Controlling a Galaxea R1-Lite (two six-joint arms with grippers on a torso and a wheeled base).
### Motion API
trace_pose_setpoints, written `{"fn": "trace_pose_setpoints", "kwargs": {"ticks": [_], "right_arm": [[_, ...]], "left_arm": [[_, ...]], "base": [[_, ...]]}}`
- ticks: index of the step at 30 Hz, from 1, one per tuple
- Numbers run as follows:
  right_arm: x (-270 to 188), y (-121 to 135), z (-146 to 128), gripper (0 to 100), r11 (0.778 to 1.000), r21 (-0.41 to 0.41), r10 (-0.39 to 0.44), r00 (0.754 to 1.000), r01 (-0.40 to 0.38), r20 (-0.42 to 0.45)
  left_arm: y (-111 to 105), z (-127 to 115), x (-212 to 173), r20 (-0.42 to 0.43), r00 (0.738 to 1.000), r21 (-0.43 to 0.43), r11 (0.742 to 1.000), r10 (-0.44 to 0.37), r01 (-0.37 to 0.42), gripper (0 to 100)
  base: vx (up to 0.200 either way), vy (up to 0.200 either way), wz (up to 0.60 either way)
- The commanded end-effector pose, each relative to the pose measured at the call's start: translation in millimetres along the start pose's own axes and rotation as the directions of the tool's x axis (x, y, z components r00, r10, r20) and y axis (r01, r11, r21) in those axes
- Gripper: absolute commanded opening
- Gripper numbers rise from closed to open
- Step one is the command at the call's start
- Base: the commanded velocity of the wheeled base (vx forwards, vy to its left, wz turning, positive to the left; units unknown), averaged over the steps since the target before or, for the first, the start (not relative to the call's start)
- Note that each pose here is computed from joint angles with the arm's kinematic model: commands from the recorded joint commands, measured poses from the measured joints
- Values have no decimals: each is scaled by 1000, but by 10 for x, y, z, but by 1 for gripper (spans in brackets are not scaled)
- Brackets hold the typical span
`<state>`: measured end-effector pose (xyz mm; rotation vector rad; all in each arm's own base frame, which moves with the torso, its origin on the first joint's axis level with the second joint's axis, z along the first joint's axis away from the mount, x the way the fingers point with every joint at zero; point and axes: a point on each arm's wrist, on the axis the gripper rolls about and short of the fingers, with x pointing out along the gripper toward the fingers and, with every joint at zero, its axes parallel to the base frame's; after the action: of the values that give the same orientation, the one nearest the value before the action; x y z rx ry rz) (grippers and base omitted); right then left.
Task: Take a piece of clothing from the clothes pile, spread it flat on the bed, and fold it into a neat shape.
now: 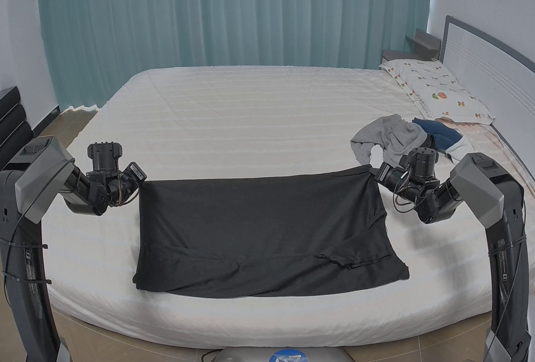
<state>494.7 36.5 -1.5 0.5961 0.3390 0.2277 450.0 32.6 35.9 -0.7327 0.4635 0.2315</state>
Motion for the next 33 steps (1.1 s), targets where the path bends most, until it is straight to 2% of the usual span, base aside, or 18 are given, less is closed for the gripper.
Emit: {"fn": "trace_pose_setpoints", "kwargs": {"ticks": [1,7,14,19,23,33], "right_arm": [[-154,23,79,0,1000,6,-8,1000,8,-8],[-403,26,148,0,1000,24,-11,999,12,-44],[-700,-66,-46,0,999,48,-3,990,10,-139],[-837,-179,-270,0,999,0,-42,975,43,-216],[-945,-230,-394,0,999,-25,-36,960,31,-278],[-1036,-292,-545,0,996,-74,-68,939,45,-338]], "left_arm": [[56,-40,-9,-15,1000,3,1000,19,-19,0],[141,-63,-135,-36,998,44,998,47,-46,0],[292,-154,-298,-90,992,87,993,90,-82,0],[420,-308,-363,-144,980,117,986,136,-119,0],[523,-441,-416,-191,967,136,980,171,-147,0],[685,-641,-534,-221,957,184,972,185,-145,0]], "base": [[0,0,0],[0,0,0],[0,0,0],[0,0,0],[0,0,0],[0,0,0]]}}
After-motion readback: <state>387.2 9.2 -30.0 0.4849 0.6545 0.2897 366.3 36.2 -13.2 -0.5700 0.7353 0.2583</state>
